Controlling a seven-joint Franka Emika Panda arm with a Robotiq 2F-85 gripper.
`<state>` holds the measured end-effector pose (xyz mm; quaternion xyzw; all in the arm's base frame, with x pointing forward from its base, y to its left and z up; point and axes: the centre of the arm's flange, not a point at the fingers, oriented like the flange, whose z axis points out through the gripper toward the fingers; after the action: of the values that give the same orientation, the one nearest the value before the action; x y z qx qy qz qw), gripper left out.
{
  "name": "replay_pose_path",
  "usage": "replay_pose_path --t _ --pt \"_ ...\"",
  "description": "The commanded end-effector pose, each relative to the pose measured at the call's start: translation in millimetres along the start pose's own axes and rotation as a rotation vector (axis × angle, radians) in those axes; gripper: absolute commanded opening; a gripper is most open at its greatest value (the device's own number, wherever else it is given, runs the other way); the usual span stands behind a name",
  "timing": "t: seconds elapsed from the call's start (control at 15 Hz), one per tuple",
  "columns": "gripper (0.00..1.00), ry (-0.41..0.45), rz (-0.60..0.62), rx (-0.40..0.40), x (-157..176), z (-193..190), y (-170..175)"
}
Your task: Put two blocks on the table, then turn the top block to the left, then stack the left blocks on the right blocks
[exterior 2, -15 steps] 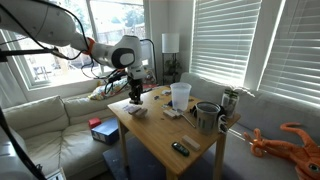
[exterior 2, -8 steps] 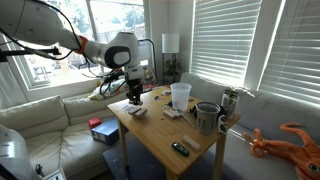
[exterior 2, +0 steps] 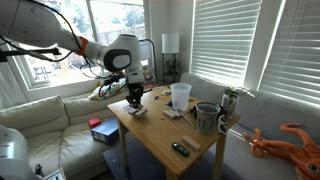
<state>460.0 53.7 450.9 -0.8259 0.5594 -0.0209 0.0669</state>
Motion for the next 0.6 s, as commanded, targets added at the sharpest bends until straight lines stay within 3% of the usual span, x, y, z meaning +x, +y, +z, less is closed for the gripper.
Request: replay_pose_path --t 0.0,0.53 --pt "0.07 -0.024 0.05 0.025 2.3 -1.3 10.7" --pt "0.07 -0.031 0.07 0.013 6.0 1.5 8.4"
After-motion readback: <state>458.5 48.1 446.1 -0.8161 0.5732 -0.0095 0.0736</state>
